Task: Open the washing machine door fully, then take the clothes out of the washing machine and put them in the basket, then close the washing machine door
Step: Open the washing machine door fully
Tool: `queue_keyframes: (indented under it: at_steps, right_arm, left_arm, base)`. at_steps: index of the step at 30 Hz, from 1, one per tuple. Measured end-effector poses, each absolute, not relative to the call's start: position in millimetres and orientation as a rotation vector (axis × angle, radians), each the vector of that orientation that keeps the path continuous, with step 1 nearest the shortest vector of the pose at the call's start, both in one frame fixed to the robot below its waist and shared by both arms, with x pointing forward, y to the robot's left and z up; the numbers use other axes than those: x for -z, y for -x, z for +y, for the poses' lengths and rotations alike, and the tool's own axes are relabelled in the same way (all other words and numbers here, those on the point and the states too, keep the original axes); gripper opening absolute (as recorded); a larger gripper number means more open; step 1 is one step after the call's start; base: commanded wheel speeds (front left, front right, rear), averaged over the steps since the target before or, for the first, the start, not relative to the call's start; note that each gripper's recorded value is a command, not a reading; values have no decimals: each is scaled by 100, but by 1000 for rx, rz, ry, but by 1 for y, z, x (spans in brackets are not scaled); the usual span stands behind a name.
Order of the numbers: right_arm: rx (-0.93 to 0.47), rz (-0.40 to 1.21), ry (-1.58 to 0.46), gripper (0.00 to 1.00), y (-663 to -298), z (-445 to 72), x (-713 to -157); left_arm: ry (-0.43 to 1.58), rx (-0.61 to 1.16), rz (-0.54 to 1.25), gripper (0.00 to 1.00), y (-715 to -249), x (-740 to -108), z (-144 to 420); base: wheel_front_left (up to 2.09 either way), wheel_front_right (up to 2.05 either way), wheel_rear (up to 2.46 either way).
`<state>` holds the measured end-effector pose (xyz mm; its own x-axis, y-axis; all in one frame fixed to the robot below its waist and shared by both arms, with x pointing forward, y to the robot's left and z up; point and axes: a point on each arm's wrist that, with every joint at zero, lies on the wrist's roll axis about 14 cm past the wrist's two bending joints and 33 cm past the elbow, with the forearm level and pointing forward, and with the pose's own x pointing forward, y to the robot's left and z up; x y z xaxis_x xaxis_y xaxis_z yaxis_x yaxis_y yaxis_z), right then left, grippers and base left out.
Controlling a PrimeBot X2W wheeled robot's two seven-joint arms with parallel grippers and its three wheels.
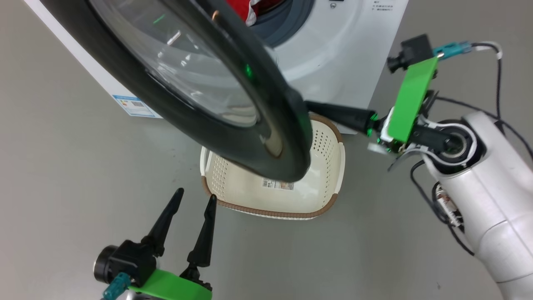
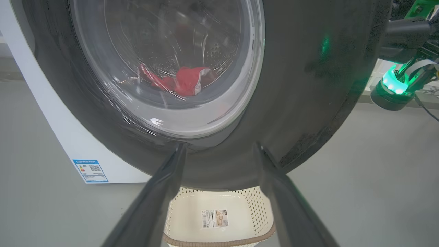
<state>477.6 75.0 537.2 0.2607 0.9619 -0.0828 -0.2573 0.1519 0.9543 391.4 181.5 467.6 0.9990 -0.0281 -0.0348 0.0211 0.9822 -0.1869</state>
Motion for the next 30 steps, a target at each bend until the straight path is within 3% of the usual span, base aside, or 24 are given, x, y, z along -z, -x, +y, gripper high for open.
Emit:
queue_keyframes:
  at_steps: [14, 16, 17, 18, 21, 22, 30]
  right_arm:
    - [-1091, 892, -1000, 3, -464, 88, -537]
    - [-1080, 879, -1000, 13, -466, 87, -537]
    - [-1074, 874, -1005, 25, -466, 86, -537]
    - [-1065, 865, -1010, 47, -468, 84, -538]
    - [-1026, 839, -1034, 92, -471, 77, -536]
    - [-1008, 831, -1039, 100, -472, 73, -534]
    - [-890, 789, -1101, 100, -468, 45, -519]
  left_arm:
    - [186, 12, 30, 100, -388, -470, 186]
    - [186, 9, 28, 100, -388, -471, 187]
    - [186, 9, 27, 100, -388, -471, 187]
    - [186, 8, 25, 100, -389, -472, 187]
    - [187, 9, 20, 100, -389, -473, 187]
    - [188, 9, 18, 100, -389, -474, 187]
    - [177, 9, 21, 100, -386, -473, 187]
  base:
    - [0, 0, 0]
    - [0, 0, 0]
    - [0, 0, 0]
    - [0, 0, 0]
    - [0, 0, 0]
    - [0, 0, 0]
    - [0, 0, 0]
